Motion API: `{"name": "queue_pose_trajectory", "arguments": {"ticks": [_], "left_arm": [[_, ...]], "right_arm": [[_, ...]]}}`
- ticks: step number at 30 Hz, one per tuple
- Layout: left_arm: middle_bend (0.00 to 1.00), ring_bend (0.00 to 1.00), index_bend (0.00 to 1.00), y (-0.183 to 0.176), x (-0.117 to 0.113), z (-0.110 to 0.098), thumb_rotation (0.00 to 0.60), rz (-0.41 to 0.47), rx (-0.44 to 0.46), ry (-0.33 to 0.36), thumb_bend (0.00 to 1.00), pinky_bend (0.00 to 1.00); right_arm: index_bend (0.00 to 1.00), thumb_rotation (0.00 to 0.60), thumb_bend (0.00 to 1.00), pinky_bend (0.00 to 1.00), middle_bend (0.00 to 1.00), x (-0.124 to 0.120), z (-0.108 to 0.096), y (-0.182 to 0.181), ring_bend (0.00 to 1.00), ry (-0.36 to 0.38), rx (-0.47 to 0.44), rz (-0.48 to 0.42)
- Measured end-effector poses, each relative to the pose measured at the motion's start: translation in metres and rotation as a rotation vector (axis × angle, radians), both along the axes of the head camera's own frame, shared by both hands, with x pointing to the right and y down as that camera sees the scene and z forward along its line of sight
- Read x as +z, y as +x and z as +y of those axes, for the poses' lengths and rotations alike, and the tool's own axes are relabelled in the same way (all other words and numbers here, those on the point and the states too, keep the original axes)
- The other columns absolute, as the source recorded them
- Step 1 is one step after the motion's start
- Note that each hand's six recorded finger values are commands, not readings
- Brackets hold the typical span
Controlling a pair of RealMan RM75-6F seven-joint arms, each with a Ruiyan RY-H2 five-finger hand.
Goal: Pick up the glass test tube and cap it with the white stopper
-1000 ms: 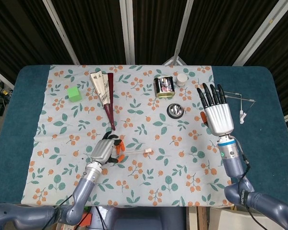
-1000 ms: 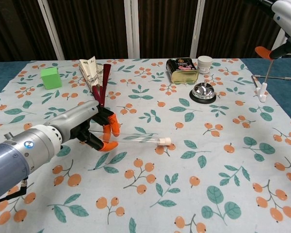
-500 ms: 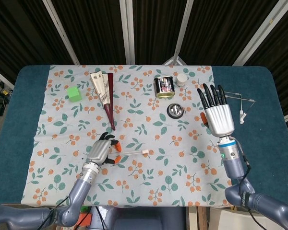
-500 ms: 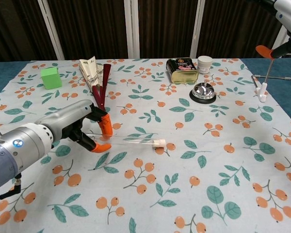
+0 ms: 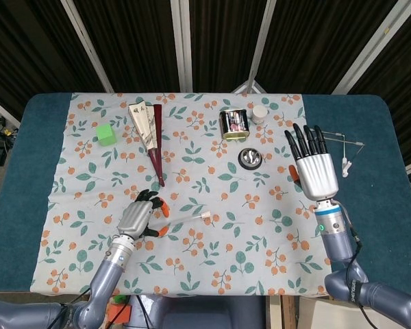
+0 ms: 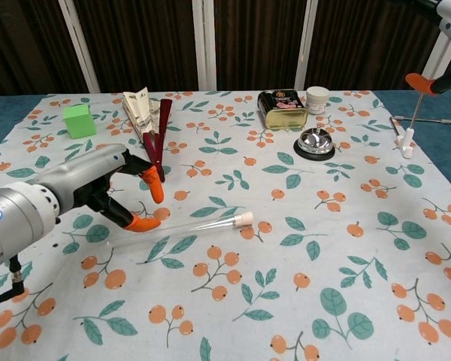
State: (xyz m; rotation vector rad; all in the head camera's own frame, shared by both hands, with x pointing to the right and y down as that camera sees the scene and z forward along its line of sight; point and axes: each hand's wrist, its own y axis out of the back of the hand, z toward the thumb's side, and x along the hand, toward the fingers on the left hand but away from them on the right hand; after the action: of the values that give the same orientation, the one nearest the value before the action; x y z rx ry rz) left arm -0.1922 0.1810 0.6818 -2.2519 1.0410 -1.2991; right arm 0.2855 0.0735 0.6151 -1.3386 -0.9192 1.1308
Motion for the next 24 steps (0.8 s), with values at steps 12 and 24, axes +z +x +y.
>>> {"name": "queue_pose_trajectory", "arguments": {"ticks": [12, 24], "left_arm": [[0.20, 0.06, 0.32, -0.024, -0.045, -0.020, 0.600, 0.018, 0.000, 0.162, 0.27, 0.00], [0.07, 0.00, 0.03, -0.094, -0.088, -0.019, 0.600, -0.092, 0.029, 0.314, 0.16, 0.00]], "right_arm": [[0.00, 0.600, 0.38, 0.00, 0.00, -0.009, 0.017, 0.026, 0.00, -0.055, 0.070, 0.009], [0.00, 0.600, 0.29, 0.00, 0.00, -0.028, 0.061, 0.081, 0.00, -0.221, 0.255, -0.079]]}}
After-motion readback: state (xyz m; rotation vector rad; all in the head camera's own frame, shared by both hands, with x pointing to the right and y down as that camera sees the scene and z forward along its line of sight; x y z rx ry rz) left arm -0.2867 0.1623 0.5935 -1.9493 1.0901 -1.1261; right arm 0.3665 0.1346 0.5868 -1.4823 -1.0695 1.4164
